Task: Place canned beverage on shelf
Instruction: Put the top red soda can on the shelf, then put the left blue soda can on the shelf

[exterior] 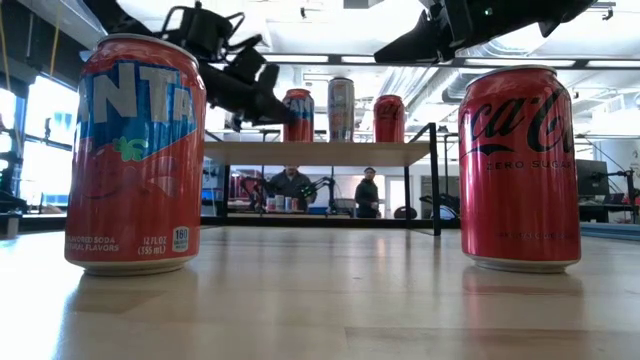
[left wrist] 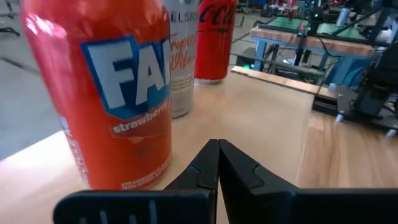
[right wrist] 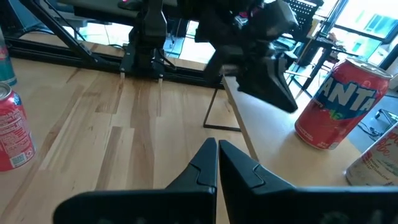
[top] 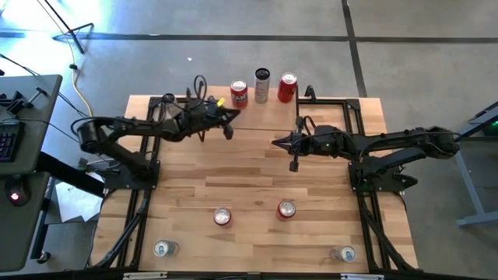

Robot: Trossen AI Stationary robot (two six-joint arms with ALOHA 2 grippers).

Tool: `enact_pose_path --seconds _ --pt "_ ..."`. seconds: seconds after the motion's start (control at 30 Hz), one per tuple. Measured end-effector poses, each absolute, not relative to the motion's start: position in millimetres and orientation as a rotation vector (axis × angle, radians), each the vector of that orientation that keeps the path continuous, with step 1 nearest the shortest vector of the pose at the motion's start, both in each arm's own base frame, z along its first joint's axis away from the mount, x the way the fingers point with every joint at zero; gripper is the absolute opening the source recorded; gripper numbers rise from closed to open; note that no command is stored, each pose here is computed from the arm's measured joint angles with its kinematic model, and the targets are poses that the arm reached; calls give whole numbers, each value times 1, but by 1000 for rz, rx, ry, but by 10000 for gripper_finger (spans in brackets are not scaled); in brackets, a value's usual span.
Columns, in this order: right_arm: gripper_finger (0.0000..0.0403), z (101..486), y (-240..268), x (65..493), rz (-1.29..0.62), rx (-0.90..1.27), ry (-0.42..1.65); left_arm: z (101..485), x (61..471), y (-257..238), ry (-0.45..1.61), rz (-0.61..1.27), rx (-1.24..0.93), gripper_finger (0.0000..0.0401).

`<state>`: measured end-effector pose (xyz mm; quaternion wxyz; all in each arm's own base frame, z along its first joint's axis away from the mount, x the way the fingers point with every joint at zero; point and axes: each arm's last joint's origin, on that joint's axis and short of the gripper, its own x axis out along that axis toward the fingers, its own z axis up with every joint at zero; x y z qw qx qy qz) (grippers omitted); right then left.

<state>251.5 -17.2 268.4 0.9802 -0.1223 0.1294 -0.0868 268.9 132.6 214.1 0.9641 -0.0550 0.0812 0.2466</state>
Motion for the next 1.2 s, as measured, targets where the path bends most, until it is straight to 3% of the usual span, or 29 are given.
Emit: enact_pose_path --seconds 0.63,1.2 --pt "0 268 -17 251 -172 -253 270 226 268 152 171 692 -68 0" --pt "0 268 -17 251 -172 -253 270 223 266 149 249 644 -52 0"
